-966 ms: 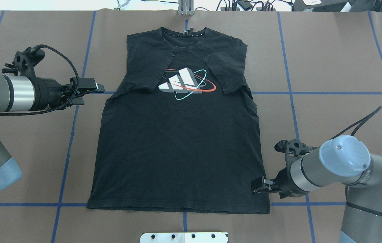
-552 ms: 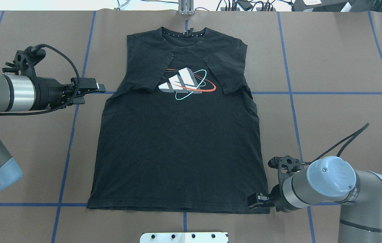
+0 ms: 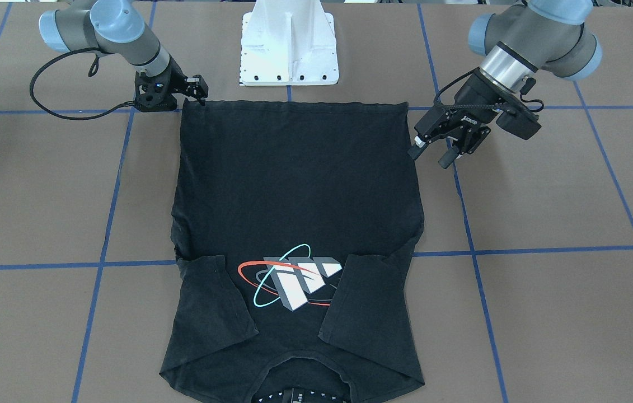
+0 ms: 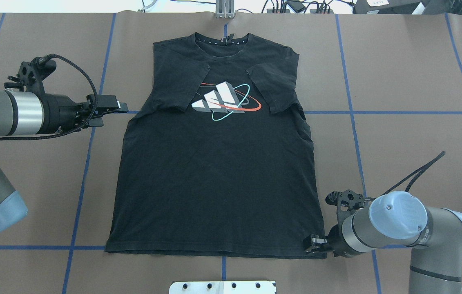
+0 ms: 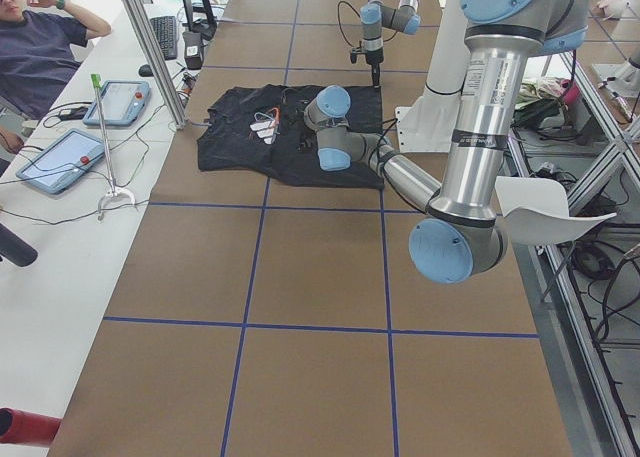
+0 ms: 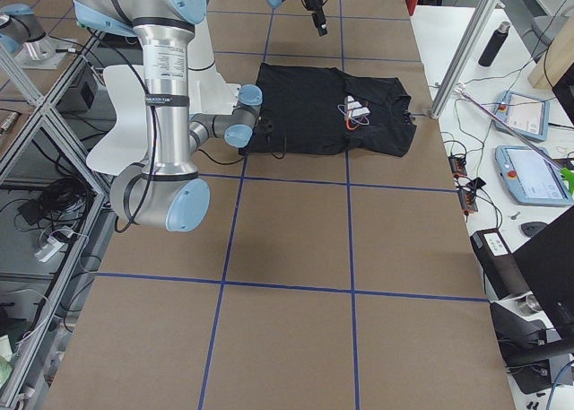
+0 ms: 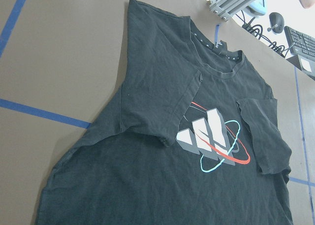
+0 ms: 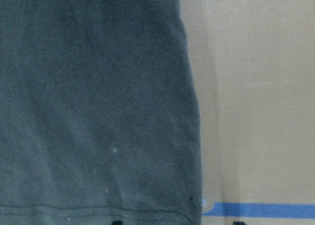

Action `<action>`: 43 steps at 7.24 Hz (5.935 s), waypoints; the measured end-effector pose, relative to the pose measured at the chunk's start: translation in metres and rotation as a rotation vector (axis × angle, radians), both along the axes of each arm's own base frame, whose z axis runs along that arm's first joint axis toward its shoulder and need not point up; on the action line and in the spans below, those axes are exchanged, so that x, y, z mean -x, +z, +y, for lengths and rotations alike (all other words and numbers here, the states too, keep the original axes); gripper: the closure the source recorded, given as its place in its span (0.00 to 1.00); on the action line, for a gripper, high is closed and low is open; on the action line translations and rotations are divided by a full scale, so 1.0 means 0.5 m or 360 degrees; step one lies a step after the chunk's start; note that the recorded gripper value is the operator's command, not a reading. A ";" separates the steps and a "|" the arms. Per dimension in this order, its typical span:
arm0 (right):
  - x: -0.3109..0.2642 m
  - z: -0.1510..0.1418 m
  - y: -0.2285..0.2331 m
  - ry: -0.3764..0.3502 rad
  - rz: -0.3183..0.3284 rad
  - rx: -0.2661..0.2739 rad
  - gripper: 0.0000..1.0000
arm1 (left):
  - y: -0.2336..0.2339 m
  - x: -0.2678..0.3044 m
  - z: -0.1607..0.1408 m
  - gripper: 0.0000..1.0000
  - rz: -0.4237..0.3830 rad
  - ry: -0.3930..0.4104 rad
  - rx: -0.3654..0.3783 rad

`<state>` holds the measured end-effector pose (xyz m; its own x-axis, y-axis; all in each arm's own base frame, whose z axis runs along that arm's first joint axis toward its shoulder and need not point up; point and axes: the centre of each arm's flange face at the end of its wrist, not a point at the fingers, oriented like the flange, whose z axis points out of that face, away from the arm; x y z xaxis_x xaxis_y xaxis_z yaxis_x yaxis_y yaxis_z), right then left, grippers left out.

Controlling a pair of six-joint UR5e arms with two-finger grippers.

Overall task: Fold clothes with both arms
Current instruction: 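Move the right gripper to the hem corner nearest the robot while the left gripper withdraws, then grasp both hem corners nearest the robot with the left and right grippers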

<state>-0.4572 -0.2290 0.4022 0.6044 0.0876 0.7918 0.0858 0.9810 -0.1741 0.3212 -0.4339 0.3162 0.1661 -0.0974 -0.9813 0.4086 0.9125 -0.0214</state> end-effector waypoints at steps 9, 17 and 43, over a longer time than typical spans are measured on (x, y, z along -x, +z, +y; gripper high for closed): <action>-0.019 0.007 -0.077 0.0037 -0.0084 0.0045 1.00 | 0.038 0.005 0.023 0.02 -0.0041 0.0019 0.0040; -0.056 0.008 -0.192 0.0046 -0.0290 -0.0005 1.00 | 0.182 -0.162 0.377 0.04 -0.0205 0.0412 0.0386; -0.070 0.005 -0.208 0.0051 -0.0318 -0.0011 1.00 | 0.186 -0.224 0.437 1.00 -0.0334 0.0494 0.0503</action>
